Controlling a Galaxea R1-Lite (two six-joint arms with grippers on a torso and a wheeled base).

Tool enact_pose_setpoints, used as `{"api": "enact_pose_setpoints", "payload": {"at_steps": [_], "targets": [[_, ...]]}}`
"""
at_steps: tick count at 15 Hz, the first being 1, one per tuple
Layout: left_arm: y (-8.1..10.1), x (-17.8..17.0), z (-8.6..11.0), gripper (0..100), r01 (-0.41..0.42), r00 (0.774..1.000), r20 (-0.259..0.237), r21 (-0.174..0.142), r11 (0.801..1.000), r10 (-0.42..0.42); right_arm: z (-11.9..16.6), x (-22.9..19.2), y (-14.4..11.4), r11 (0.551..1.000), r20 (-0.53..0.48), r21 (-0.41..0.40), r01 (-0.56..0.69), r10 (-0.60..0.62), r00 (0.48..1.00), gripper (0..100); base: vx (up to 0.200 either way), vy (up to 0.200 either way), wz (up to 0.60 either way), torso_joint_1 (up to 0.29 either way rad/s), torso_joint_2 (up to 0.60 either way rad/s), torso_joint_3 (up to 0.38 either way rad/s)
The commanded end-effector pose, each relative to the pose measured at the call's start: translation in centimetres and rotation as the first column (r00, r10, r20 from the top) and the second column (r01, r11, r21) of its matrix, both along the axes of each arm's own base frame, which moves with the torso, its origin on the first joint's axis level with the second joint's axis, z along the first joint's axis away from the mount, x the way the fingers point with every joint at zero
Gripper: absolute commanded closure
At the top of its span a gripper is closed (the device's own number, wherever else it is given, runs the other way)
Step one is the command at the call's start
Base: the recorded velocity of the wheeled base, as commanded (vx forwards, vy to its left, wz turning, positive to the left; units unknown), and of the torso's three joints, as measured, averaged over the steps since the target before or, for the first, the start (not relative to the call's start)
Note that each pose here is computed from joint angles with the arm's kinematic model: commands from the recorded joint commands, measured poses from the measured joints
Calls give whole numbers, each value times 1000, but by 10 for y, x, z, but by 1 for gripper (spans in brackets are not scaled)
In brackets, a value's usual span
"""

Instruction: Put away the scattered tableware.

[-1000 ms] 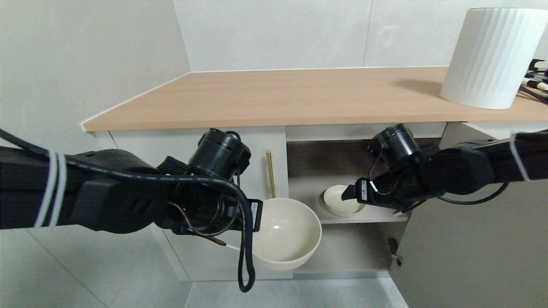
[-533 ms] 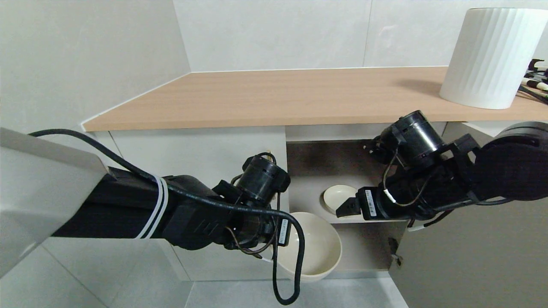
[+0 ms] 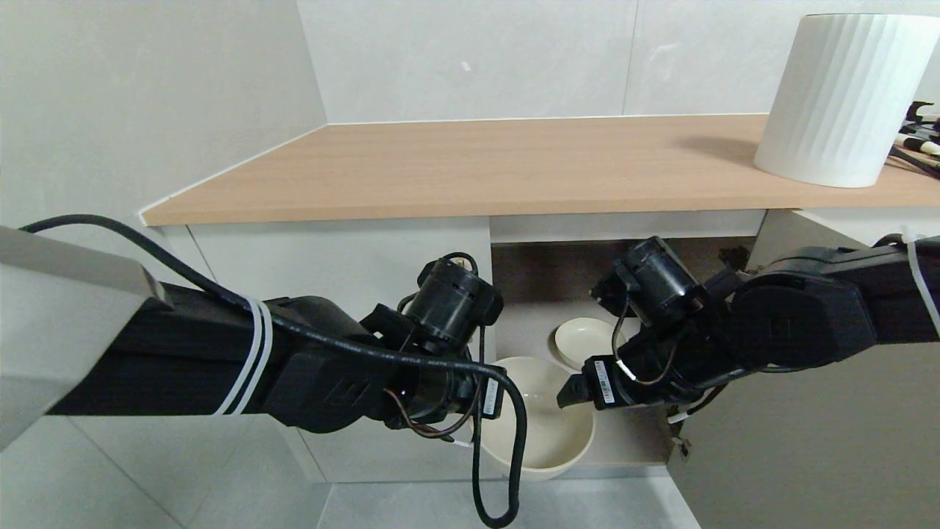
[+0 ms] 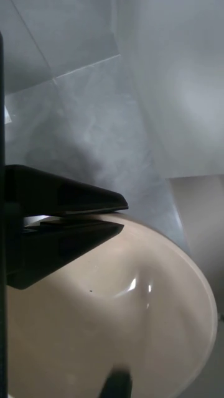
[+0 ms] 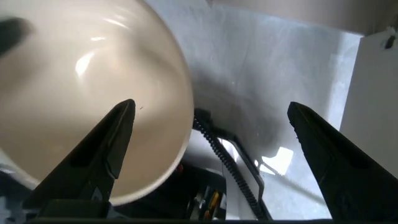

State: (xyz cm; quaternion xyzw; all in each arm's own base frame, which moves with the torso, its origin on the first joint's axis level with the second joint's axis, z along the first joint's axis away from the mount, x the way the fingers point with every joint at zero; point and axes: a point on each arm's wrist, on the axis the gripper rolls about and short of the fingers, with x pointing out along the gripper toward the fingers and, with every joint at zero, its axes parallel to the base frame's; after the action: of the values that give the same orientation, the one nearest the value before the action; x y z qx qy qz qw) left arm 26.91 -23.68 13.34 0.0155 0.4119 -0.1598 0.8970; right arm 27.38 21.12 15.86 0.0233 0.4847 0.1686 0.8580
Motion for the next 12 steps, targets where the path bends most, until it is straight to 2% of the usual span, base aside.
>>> {"api": "enact_pose_setpoints", "payload": {"at_steps": [1, 3, 4, 12], "targets": [[0, -3, 5, 100, 4, 1000, 9, -9, 1000, -4, -13, 5, 4, 1000, -29, -23, -1, 0, 1000, 0, 0, 0, 0, 0, 0, 0], [-1, -4, 5, 100, 5, 1000, 12, -5, 1000, -5, -17, 9, 7, 1000, -31, -24, 2, -3, 1000, 0, 0, 0, 0, 0, 0, 0], [-1, -4, 5, 100, 5, 1000, 12, -5, 1000, -5, -20, 11, 9, 1000, -33, -25, 6, -7, 999, 100, 0, 0, 0, 0, 0, 0], [-5, -3, -6, 100, 11, 1000, -10, 15, 1000, -11, -17, 9, 12, 1000, -19, -9, 12, -12, 1000, 100, 0, 0, 0, 0, 0, 0]]}}
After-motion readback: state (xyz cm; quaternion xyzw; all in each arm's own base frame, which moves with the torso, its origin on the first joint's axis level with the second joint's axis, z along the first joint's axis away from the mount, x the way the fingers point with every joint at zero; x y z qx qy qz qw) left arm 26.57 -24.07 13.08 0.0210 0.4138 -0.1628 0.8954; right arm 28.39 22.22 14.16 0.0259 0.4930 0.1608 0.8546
